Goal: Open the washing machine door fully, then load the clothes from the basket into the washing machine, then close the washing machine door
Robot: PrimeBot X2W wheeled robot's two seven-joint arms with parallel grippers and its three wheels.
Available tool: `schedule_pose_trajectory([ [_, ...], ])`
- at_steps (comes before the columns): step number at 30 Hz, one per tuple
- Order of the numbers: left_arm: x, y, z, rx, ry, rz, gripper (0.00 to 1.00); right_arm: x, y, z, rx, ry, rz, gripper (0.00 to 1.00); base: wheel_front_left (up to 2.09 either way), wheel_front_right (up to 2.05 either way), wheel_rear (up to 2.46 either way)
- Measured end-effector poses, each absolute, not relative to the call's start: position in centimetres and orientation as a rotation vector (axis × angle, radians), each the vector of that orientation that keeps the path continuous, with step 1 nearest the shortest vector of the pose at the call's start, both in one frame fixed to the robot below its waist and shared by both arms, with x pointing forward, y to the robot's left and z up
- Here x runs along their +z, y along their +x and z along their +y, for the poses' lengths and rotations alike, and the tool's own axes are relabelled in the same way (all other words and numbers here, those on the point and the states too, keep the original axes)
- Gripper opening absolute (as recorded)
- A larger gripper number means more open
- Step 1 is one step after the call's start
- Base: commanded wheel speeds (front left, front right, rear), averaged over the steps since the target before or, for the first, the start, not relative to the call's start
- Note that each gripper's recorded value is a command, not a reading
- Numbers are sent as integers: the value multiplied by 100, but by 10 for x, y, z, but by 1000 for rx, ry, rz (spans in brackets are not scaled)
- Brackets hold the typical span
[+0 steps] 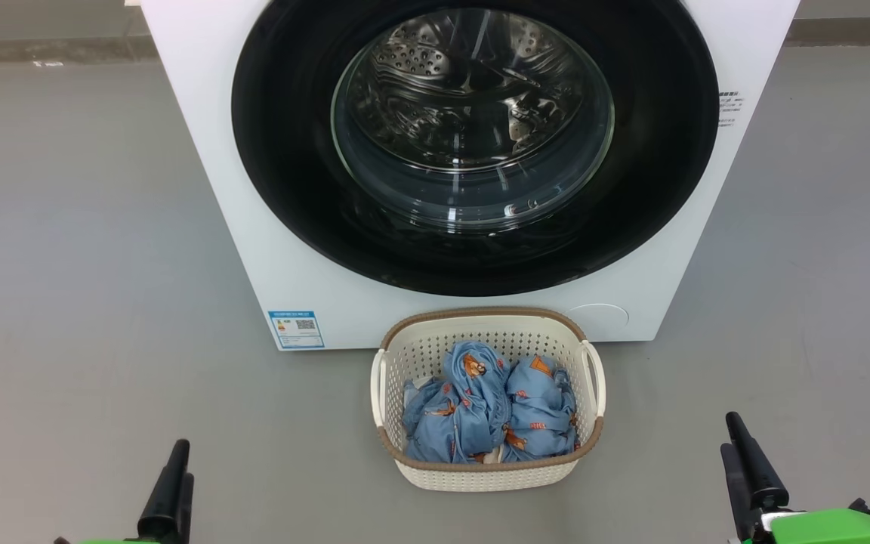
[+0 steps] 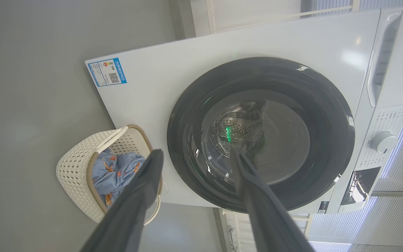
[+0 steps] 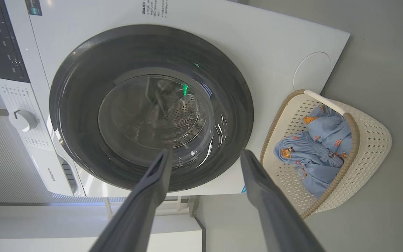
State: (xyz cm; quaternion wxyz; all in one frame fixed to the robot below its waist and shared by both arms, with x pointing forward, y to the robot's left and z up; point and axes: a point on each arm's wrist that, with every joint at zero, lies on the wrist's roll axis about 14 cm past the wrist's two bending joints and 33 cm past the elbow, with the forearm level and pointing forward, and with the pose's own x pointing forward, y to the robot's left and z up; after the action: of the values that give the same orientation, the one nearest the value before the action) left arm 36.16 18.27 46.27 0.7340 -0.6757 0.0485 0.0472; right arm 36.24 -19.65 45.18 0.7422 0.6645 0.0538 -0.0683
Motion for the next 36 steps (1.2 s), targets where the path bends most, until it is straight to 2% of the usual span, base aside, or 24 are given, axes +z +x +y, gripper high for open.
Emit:
schedule_pose_trajectory([
  [36,484,357,180,46,-1043,45,100,451,366,-182,-72,1004,159,100,0,0,0],
])
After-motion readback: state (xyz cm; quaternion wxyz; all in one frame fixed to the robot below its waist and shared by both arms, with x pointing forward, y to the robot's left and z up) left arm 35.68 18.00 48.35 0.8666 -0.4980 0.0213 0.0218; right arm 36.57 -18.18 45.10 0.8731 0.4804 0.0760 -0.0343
